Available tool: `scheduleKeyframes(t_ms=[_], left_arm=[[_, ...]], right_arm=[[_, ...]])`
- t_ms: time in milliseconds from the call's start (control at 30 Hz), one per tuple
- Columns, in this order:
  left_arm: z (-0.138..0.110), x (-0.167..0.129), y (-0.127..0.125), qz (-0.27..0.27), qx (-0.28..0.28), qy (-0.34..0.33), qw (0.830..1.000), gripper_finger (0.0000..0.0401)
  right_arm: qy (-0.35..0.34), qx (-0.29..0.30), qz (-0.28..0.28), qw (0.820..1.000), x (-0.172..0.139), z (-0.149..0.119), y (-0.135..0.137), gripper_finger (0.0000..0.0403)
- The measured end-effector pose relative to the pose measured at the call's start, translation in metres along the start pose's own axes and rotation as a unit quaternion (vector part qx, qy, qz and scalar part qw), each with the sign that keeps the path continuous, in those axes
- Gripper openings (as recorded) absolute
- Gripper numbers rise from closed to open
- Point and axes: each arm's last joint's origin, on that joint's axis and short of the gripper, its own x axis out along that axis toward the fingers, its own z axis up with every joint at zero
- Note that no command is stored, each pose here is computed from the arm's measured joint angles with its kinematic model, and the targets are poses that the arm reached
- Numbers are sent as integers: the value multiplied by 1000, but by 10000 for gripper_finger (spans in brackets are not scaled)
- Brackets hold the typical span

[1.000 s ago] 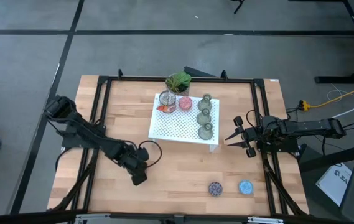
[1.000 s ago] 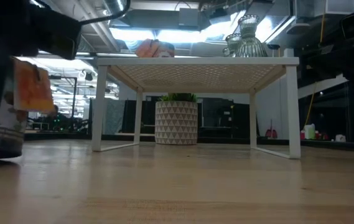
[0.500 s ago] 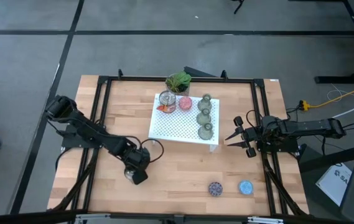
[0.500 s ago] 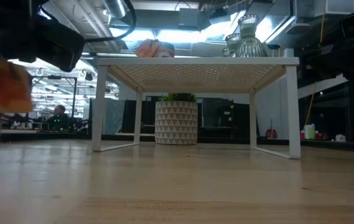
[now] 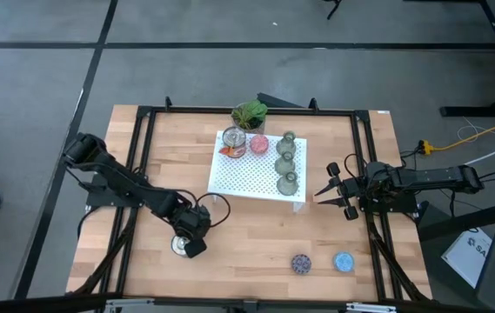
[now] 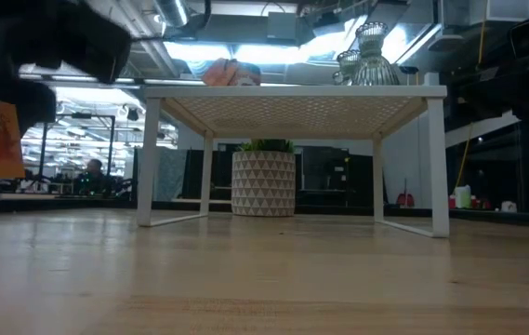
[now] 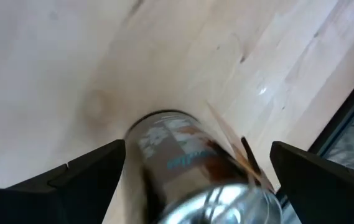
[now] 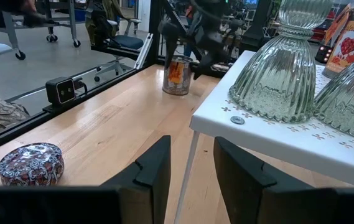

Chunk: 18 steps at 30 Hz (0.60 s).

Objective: Stock candles and vases on shelf
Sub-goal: Put the scented candle on the shelf

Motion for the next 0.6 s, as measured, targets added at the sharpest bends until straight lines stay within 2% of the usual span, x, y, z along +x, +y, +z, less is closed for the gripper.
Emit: scheduleKeyframes(t_ms=[233, 433, 600], left_arm=[[-2, -34, -13, 74, 21, -1, 997, 397], [-23, -41, -27, 77, 25, 4, 997, 397], [-44, -40, -34, 95, 28, -25, 995, 397]], right_arm=[[0, 0, 0, 1000, 0, 0, 0, 124], [0, 0, 0, 1000, 0, 0, 0, 124], [0, 0, 0, 1000, 0, 0, 0, 124]])
